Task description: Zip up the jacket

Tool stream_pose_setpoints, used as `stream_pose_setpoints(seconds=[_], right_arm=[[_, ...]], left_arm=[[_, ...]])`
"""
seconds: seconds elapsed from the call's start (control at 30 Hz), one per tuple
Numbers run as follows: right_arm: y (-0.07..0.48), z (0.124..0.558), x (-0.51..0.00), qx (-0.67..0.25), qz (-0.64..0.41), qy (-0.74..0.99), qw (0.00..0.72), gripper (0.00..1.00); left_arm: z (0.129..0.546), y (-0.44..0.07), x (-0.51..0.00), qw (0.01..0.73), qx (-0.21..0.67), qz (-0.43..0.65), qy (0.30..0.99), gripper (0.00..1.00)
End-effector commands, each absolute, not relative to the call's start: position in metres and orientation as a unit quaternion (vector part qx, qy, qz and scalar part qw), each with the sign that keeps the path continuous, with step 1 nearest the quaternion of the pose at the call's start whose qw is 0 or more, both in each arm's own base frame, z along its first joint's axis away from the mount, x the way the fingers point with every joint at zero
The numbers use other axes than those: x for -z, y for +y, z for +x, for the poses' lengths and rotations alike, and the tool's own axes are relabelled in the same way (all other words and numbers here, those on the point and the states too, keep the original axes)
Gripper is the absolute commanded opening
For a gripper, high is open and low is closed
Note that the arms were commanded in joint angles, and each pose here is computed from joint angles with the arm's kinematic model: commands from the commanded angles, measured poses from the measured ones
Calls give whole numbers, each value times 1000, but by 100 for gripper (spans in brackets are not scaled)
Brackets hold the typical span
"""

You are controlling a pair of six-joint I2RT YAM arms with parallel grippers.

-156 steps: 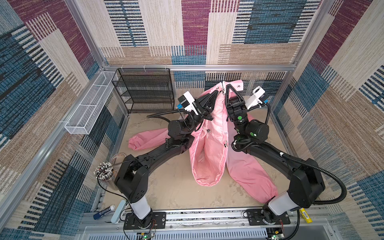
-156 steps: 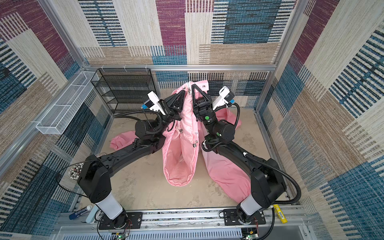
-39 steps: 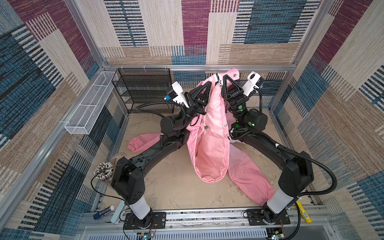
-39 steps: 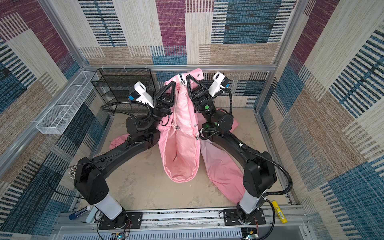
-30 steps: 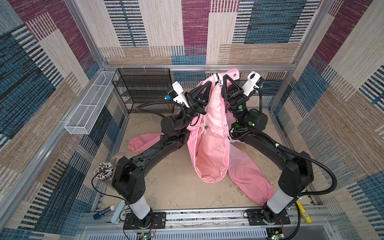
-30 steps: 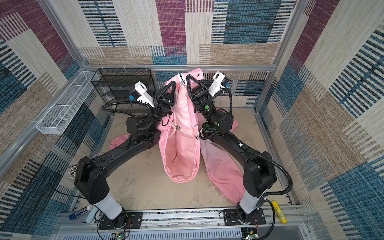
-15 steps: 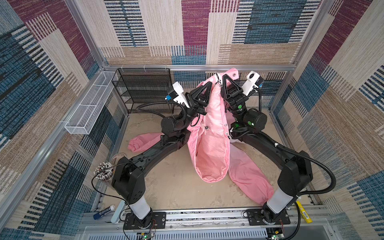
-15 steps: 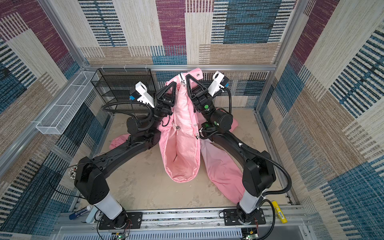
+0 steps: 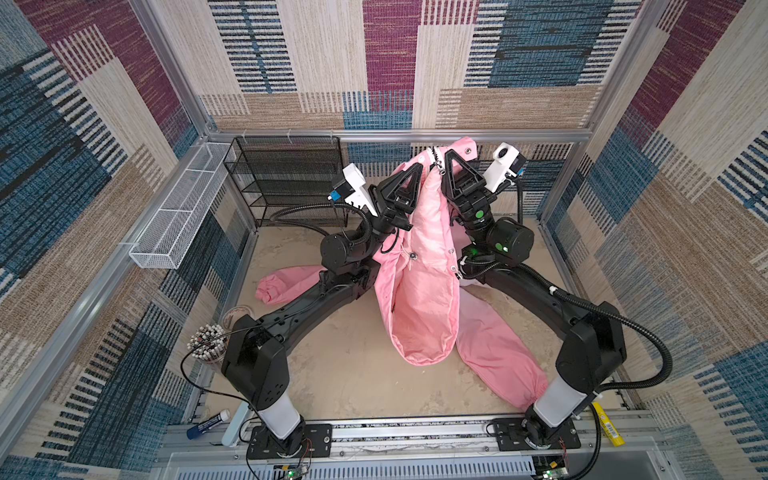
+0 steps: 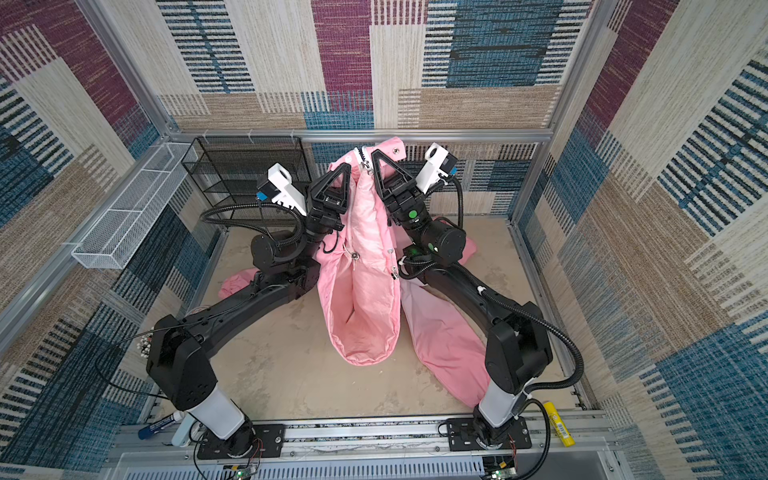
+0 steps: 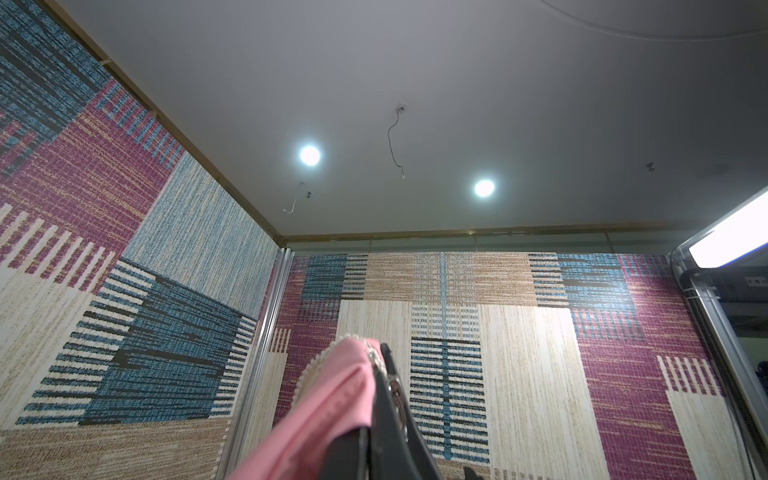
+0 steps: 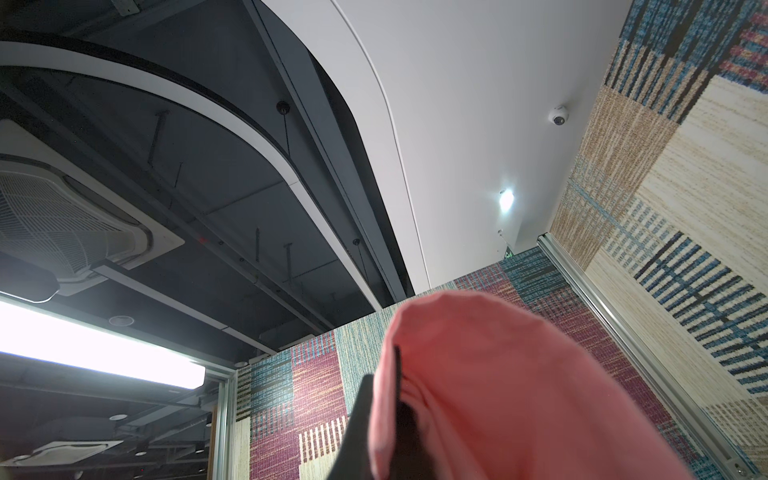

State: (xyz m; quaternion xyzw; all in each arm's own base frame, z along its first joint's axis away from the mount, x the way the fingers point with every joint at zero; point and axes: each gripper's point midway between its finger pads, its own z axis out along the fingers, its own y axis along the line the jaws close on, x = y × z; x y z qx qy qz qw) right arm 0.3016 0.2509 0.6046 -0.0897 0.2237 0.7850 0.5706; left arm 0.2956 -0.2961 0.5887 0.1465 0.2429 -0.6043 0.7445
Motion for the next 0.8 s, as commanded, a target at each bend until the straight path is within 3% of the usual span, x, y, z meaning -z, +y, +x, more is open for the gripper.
stream_pose_setpoints(seconds=[0.0, 0.77], right_arm=[[198, 211, -621, -779, -175, 24, 601, 0], [197, 218, -622, -787, -161, 20, 596, 0]], left_arm=[[287, -290, -595, 751, 605, 148, 221, 0], [290, -293, -589, 748, 605, 149, 229, 0]])
